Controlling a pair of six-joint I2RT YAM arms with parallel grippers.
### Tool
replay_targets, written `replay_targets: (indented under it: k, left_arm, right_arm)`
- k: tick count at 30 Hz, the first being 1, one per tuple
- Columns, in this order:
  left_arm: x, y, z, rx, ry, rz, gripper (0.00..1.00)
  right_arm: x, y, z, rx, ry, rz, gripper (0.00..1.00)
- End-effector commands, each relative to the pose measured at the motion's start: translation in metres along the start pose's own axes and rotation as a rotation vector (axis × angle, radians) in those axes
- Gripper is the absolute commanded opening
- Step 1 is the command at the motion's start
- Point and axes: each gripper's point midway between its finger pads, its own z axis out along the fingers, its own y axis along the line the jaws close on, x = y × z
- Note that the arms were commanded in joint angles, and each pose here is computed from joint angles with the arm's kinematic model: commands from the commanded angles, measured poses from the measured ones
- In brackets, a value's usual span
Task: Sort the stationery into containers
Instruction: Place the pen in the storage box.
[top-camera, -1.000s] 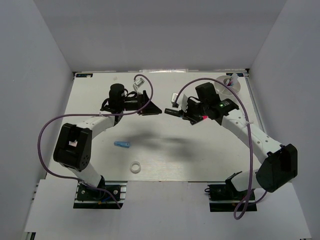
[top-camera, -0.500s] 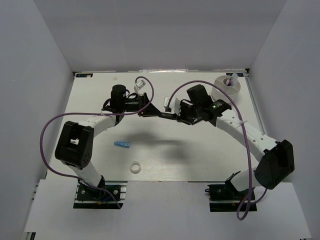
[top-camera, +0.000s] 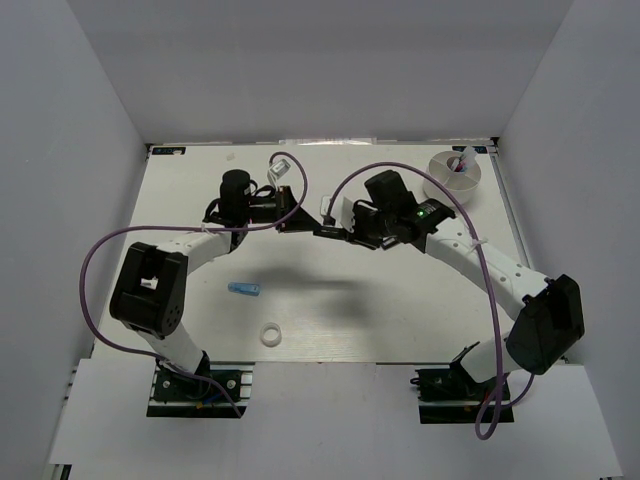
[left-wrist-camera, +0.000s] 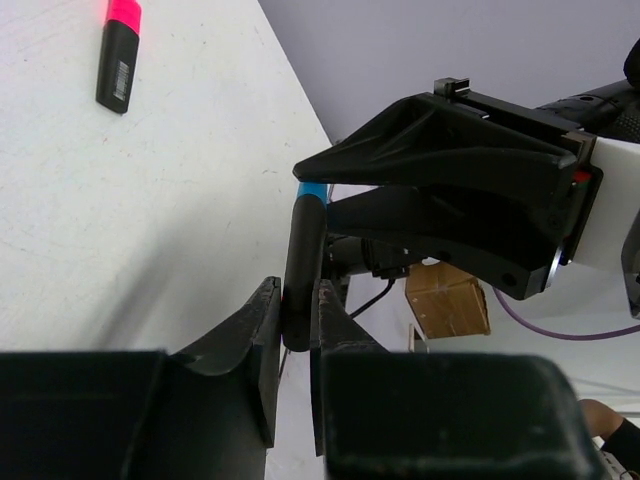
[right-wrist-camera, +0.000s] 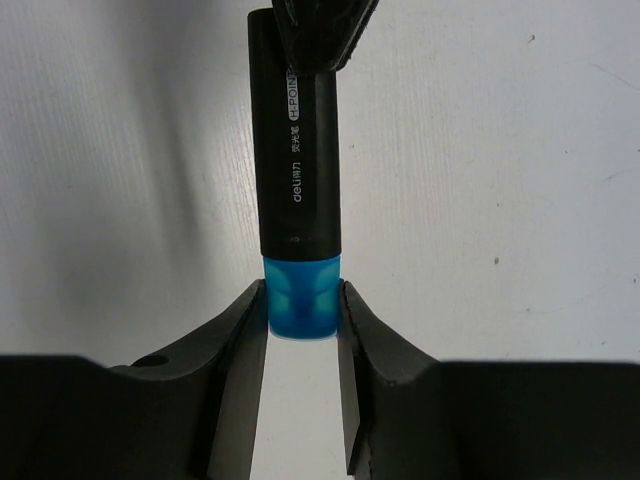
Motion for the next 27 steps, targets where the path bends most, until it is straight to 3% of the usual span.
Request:
replay_targets:
  k: [1, 2, 3, 4, 6, 7, 11, 15, 20, 21, 22, 27]
  left_arm:
    - [0.004, -0.016, -0.004, 0.04, 0.003, 0.027, 0.03]
    - [0.004, -0.02, -0.005, 0.047, -0.004, 0.028, 0.01]
    - [0.004, -0.022, -0.006, 0.049, -0.01, 0.025, 0.0]
    - [0.003, -0.019, -0.011, 0.04, -0.03, 0.007, 0.0]
    - [-0.003, -0.028, -0.018, 0.063, -0.068, 0.0, 0.0]
    - [-0.005, -0.028, -0.022, 0.067, -0.08, -0.004, 0.0]
    - [-0.023, -0.031, -0.04, 0.071, -0.16, -0.023, 0.0]
    - [-0.034, -0.023, -0.056, 0.063, -0.224, -0.053, 0.0]
    - [-0.041, -0.035, -0.071, 0.136, -0.312, -0.044, 0.0]
    - [-0.044, -0.036, -0.075, 0.142, -0.333, -0.039, 0.0]
    - [-0.045, -0.044, -0.076, 0.166, -0.345, -0.023, 0.0]
    - [-0.049, -0.056, -0.079, 0.198, -0.36, 0.023, 0.0]
  right_arm:
    - [-0.037, -0.029, -0.012, 0.105, -0.096, -0.007, 0.0]
    - [-0.041, -0.031, -0.015, 0.114, -0.105, 0.011, 0.01]
    - [-0.044, -0.034, -0.018, 0.124, -0.117, 0.022, 0.09]
    - [-0.046, -0.035, -0.02, 0.131, -0.127, 0.029, 0.33]
    - [-0.049, -0.039, -0.027, 0.157, -0.137, 0.06, 0.47]
    - [-0.049, -0.04, -0.028, 0.166, -0.14, 0.068, 0.59]
    - [-0.048, -0.043, -0.049, 0.218, -0.189, 0.098, 0.75]
    - [-0.05, -0.042, -0.064, 0.181, -0.228, 0.207, 0.78]
    - [-0.062, -0.048, -0.075, 0.031, -0.349, 0.597, 0.78]
    - [-0.055, -0.067, -0.083, 0.043, -0.377, 0.679, 0.79]
    - [-0.054, -0.067, -0.077, -0.018, -0.389, 0.837, 0.78]
    - [-0.075, -0.089, -0.091, -0.342, -0.631, 1.092, 0.63]
